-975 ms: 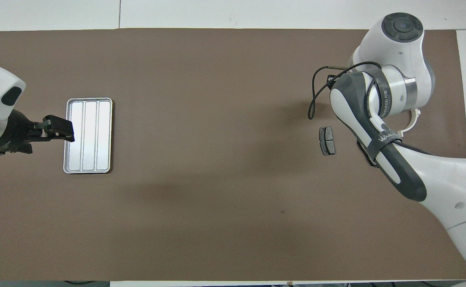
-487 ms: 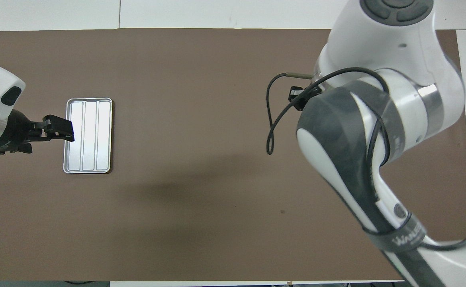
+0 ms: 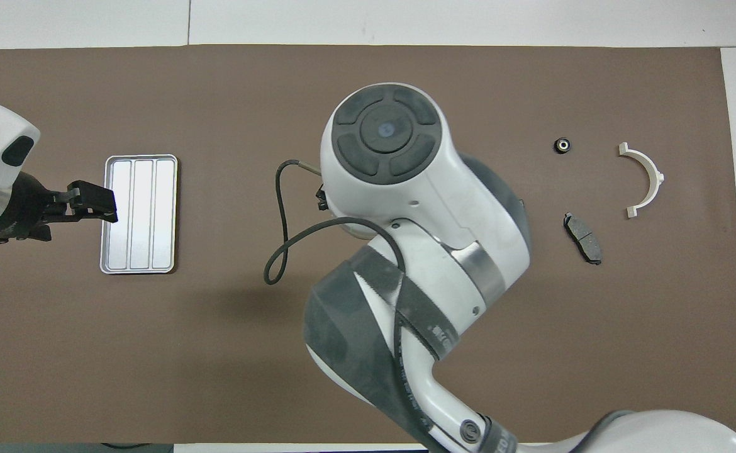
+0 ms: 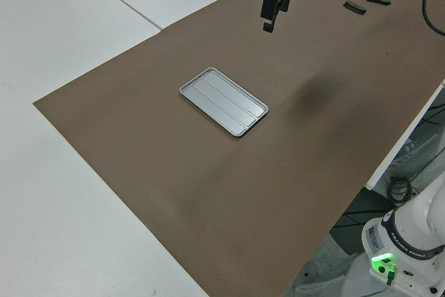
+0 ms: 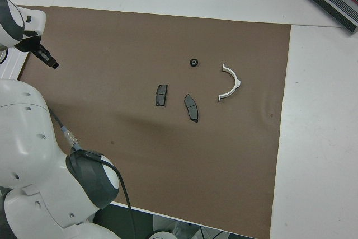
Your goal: Pick bearing gear from pile to tray
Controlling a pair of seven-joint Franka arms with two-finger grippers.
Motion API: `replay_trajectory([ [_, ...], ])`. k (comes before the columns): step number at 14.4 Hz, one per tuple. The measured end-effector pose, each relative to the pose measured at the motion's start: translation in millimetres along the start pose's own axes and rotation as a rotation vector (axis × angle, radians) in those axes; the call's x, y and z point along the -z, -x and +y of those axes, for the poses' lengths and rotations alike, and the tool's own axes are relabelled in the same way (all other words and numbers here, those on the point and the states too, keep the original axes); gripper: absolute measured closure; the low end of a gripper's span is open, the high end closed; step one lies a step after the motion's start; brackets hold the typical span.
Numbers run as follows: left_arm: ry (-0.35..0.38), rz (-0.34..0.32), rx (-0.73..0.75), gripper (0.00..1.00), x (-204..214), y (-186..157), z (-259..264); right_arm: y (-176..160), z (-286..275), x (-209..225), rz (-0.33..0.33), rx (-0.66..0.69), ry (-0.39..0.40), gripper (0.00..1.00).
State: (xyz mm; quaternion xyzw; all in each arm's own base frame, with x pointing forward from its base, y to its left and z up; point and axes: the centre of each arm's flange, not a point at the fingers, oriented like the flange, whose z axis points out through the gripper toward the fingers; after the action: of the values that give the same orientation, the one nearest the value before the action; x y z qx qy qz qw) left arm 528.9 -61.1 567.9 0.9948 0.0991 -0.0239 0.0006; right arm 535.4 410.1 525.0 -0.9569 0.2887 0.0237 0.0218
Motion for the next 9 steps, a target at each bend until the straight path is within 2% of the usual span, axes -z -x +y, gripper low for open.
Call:
replay_trajectory([
  [4, 0.000, -0.001, 0.000, 0.00, -1, 0, 0, 9, -22, -83, -0.021, -0.011, -0.016, 0.76],
  [9, 0.002, 0.005, 0.000, 0.00, -4, 1, 0, 22, -39, -176, 0.049, -0.018, 0.016, 0.76],
])
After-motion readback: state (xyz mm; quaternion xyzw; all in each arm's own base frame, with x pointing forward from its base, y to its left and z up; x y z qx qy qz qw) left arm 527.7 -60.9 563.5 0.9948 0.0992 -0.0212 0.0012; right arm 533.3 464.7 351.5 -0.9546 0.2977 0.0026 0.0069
